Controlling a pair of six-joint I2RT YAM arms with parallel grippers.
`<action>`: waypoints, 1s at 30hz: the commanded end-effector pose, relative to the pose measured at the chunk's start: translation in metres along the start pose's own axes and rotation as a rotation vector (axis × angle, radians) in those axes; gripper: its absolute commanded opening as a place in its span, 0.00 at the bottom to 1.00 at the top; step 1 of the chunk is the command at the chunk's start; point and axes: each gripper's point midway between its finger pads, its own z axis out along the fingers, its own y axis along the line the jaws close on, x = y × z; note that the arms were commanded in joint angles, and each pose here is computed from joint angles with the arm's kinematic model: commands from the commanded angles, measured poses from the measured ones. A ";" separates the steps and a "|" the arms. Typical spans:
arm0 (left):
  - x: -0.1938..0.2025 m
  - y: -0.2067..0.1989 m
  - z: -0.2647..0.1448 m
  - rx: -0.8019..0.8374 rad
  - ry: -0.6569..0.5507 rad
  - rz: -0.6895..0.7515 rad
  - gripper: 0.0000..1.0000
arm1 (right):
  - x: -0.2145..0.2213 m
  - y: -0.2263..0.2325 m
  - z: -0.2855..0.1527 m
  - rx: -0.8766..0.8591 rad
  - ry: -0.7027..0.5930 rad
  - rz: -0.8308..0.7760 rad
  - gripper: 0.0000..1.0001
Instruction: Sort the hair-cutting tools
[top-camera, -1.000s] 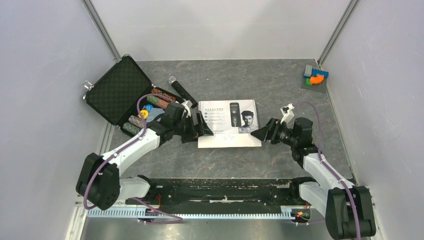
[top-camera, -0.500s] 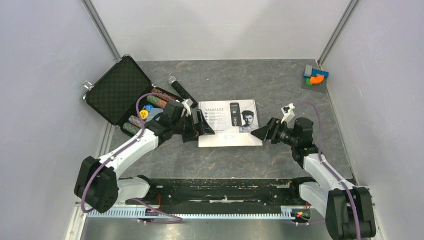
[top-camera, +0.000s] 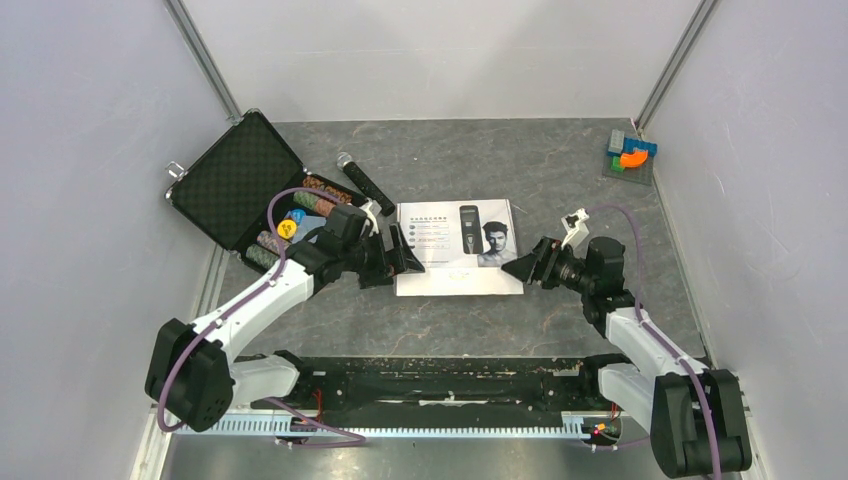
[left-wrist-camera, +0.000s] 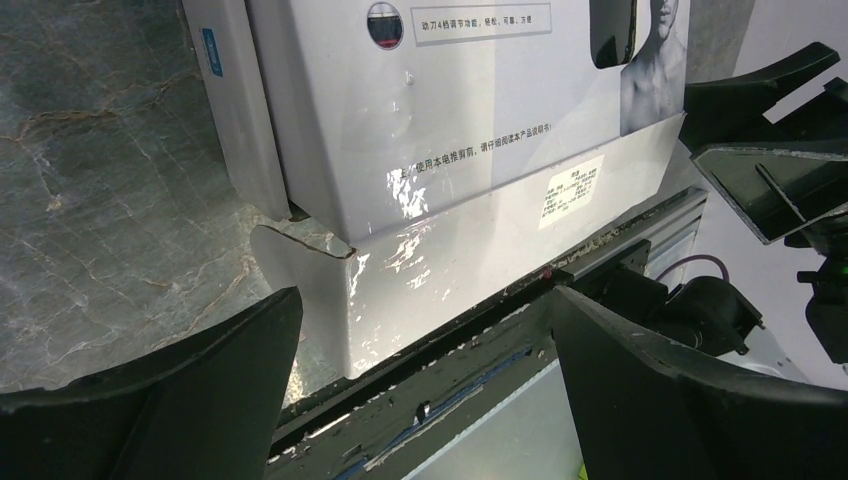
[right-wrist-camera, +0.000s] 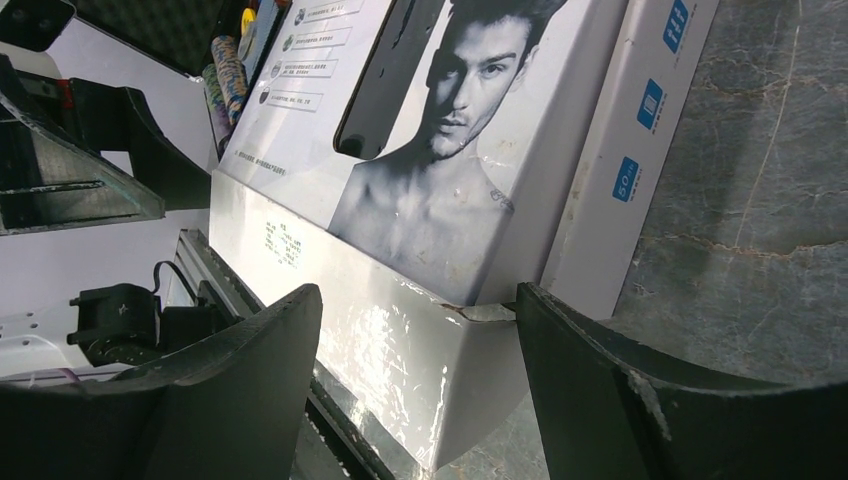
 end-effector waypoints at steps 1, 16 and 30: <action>-0.007 -0.003 0.001 0.006 -0.031 0.032 1.00 | 0.002 -0.006 0.001 0.009 -0.009 -0.030 0.74; -0.006 0.004 0.010 -0.010 -0.029 0.027 1.00 | 0.002 -0.005 0.003 -0.006 -0.018 -0.022 0.74; -0.004 -0.028 0.003 0.125 -0.006 -0.019 1.00 | -0.001 0.004 0.002 -0.048 -0.032 0.000 0.74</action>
